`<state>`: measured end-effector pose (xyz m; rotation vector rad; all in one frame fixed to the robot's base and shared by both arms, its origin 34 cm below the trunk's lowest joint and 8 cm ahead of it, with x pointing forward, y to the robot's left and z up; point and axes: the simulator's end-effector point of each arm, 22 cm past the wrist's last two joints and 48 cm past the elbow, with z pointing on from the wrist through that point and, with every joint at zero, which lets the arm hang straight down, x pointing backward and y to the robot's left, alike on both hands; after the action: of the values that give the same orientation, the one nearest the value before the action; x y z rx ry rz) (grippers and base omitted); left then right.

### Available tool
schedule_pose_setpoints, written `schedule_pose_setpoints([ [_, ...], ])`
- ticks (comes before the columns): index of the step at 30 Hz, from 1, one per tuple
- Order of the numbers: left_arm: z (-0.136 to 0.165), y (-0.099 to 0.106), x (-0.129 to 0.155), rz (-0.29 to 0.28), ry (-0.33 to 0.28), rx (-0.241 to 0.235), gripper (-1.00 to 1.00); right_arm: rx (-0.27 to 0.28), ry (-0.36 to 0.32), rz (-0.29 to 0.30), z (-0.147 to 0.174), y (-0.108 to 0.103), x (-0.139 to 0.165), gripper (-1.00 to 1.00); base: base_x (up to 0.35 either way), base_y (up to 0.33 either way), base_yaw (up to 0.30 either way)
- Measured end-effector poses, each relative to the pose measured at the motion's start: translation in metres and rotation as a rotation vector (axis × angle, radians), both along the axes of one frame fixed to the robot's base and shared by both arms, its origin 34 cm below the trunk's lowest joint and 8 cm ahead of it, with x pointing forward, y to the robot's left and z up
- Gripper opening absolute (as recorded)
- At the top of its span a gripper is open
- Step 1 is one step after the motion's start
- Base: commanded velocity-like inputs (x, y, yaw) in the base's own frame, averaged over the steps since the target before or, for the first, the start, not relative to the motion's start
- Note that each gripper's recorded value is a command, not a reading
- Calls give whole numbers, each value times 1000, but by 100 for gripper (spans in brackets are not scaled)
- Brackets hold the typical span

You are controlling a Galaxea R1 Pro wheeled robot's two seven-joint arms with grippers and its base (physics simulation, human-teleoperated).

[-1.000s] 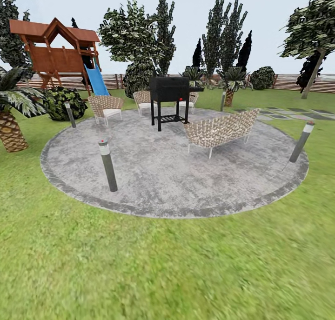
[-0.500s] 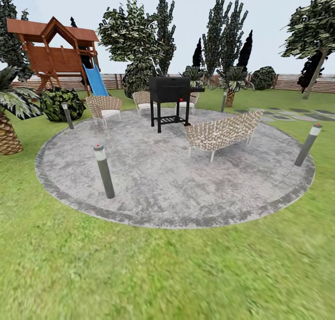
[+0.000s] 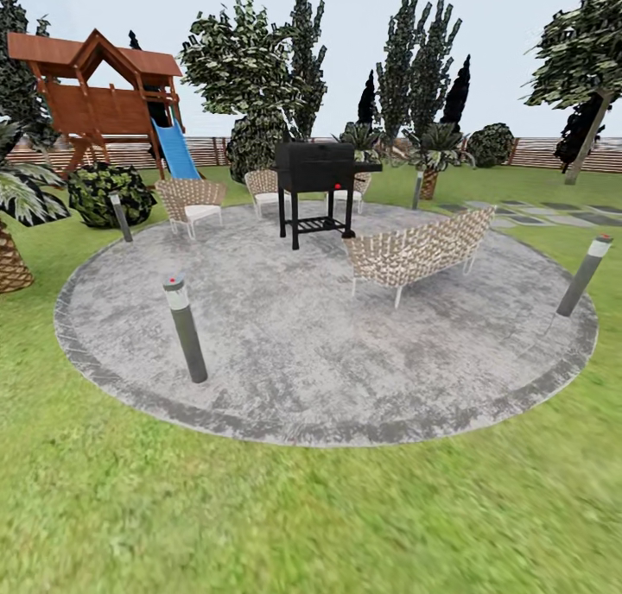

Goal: Take the three Easter eggs out of the wicker basket on the lawn in the garden, then place them on the lawn next to a single tree (choose any tree) so that all three eggs are next to the same tree and none are left in the basket.

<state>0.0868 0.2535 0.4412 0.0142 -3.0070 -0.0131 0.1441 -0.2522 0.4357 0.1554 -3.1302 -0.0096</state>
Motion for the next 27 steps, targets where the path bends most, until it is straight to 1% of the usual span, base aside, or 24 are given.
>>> schedule_pose_setpoints([
  [6,0,0,0,0,0,0,100,0,-1,0,0,0,0,100,325,0,129],
  [13,0,0,0,0,0,0,100,-1,0,6,0,-1,0,100,325,0,14],
  [20,0,1,0,0,0,1,100,6,1,57,0,1,-1,100,325,0,0],
  [27,0,0,0,0,0,0,100,8,1,60,0,3,-1,100,325,0,0],
])
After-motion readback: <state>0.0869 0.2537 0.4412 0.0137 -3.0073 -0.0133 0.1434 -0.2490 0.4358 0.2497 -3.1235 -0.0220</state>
